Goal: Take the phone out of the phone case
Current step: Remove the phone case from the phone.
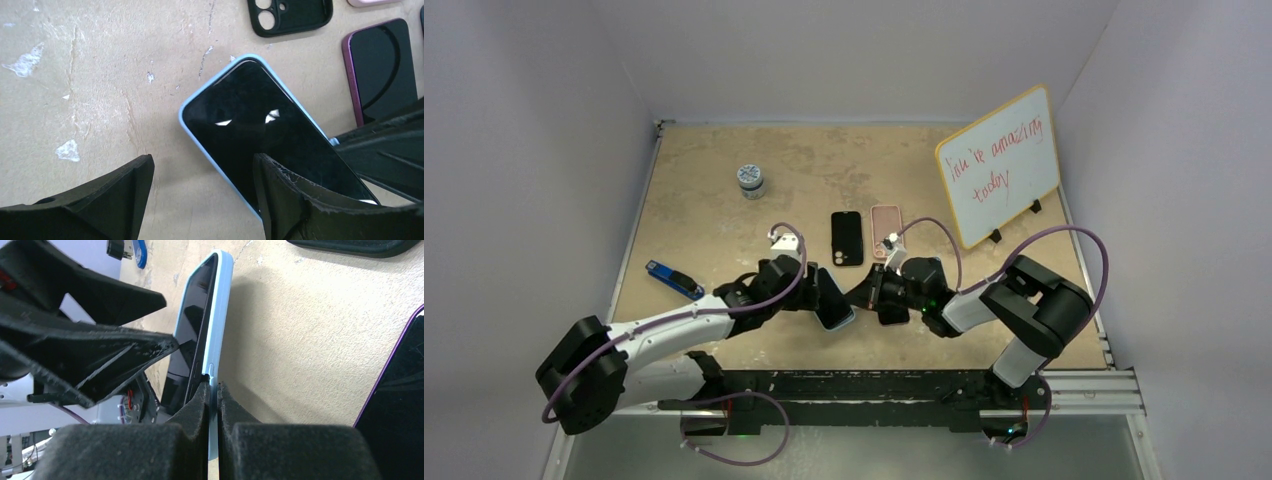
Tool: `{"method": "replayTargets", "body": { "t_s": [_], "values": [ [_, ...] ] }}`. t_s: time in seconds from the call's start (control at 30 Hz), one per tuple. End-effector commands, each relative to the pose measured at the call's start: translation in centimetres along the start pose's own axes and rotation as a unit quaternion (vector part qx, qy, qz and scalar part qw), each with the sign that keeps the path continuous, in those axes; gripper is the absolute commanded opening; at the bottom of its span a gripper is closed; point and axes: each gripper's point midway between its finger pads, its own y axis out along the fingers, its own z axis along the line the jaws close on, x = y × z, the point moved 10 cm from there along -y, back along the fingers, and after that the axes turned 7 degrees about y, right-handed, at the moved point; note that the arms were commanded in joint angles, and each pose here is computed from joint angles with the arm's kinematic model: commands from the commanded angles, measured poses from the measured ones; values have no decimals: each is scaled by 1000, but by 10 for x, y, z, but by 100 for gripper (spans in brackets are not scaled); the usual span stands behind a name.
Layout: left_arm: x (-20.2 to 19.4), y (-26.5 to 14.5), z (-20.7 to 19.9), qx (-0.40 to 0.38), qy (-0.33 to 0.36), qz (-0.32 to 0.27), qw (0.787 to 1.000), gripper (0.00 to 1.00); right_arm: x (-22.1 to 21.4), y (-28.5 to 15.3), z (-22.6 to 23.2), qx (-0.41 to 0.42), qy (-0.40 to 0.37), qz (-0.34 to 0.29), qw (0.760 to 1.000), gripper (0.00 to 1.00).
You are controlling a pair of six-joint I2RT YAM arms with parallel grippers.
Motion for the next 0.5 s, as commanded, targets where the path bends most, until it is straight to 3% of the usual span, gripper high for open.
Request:
{"method": "replayTargets", "body": {
  "t_s": [0.0, 0.3, 0.47],
  "values": [
    [12, -15, -18, 32, 59, -26, 997, 74, 17, 9, 20, 35, -15, -29, 999, 0],
    [18, -36, -49, 48, 137, -52, 988, 74, 17, 10, 18, 29, -16, -30, 999, 0],
    [16, -44, -57, 6, 158, -56, 986, 74, 17, 10, 16, 23, -18, -30, 999, 0]
  ]
}}
